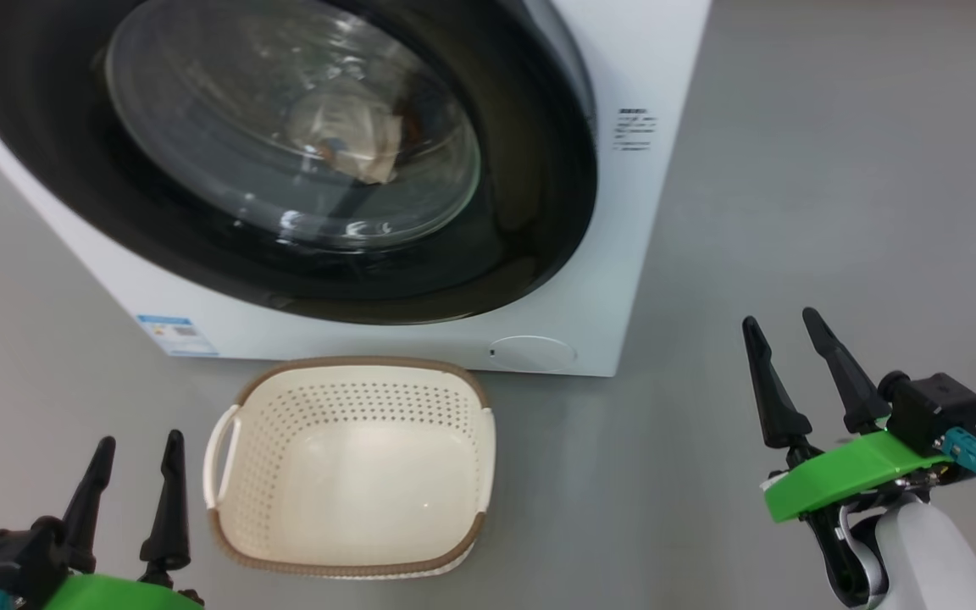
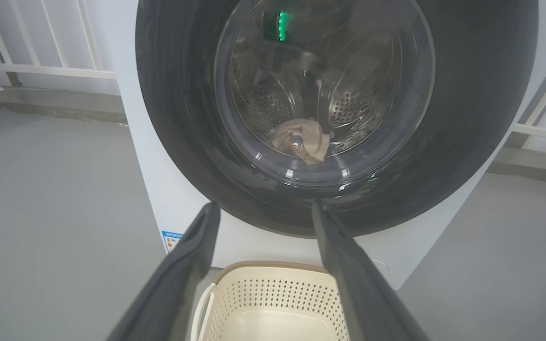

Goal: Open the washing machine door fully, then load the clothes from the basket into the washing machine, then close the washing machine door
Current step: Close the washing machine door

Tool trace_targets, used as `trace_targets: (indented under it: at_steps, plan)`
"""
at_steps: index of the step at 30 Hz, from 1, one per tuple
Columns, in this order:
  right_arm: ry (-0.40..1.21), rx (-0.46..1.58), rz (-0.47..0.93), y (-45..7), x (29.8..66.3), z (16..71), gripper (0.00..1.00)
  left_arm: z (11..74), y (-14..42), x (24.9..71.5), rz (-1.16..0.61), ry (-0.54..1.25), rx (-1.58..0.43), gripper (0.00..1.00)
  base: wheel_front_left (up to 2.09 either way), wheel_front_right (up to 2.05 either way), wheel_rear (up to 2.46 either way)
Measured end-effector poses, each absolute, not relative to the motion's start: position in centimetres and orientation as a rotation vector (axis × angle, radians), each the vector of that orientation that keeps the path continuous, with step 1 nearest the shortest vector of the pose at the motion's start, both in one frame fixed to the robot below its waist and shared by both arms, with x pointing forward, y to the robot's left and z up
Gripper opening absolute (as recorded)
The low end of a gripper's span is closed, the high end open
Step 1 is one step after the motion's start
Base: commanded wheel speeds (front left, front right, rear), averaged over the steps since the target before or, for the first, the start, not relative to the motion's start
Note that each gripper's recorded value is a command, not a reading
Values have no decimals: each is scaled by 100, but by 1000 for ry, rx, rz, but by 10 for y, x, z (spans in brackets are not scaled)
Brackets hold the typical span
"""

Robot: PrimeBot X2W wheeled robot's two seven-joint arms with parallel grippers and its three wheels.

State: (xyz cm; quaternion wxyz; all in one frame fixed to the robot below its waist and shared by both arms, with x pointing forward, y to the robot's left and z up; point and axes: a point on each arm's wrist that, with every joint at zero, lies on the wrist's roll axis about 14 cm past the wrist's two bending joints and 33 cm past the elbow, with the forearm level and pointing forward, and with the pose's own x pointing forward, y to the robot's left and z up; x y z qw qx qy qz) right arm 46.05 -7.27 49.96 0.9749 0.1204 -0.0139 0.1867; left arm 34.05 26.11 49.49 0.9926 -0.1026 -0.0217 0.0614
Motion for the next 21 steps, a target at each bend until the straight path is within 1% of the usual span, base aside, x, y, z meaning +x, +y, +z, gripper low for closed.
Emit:
trace_targets:
  at_steps: [11, 21]
  plan:
    - [-8, 230, 220, -133, 433, 489, 100, 491, 234, 362, 24, -28, -209, 100, 0, 0, 0]
    - [1, 222, 143, -162, 412, 485, 100, 490, 225, 368, -15, -23, -204, 100, 0, 0, 0]
